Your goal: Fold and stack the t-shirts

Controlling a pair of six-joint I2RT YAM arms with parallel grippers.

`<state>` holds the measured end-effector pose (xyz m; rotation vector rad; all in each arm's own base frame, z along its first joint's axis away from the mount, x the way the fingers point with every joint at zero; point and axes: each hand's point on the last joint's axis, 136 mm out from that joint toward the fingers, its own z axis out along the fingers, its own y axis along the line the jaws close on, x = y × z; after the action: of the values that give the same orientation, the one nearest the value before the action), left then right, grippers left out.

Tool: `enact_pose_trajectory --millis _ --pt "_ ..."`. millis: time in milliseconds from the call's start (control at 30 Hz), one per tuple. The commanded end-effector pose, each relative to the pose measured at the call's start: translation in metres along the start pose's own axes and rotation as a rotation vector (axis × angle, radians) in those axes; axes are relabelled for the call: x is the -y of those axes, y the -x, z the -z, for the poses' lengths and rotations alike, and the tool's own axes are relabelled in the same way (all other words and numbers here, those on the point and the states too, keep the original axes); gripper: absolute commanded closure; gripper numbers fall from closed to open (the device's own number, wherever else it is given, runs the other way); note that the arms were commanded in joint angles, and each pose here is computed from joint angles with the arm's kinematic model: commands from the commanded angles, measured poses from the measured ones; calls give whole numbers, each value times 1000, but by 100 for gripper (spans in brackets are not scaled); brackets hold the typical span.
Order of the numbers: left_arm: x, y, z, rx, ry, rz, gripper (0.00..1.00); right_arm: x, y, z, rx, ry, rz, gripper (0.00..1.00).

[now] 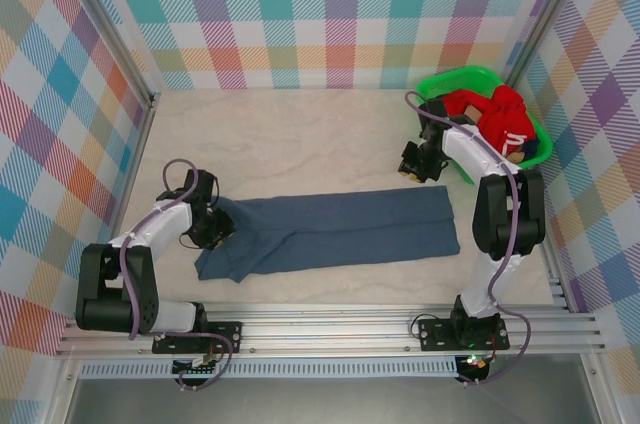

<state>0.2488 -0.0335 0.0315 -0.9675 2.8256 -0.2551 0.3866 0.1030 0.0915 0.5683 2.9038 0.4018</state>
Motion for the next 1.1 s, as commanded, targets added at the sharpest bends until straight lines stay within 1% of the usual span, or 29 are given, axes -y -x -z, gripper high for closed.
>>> enact_pose_trajectory --millis 0,200,433,567,700,900,1067 --pt "-2 10 -5 42 42 -61 71 -3 -12 6 -21 25 12 76" --pt "0 19 -8 68 56 -108 73 -2 -17 10 -22 34 8 76" --pt "7 25 -3 105 22 -103 82 -3 -19 8 -29 42 8 76" --pt "14 30 1 126 -7 -106 83 -4 -21 6 -34 45 11 76" --pt "15 30 -1 118 -10 -109 86 -4 -20 6 -33 46 13 76" --pt "21 28 4 118 -43 -112 99 -2 -22 4 -37 41 13 76" --pt "19 24 15 127 -45 -111 100 -2 -22 2 -39 38 13 76"
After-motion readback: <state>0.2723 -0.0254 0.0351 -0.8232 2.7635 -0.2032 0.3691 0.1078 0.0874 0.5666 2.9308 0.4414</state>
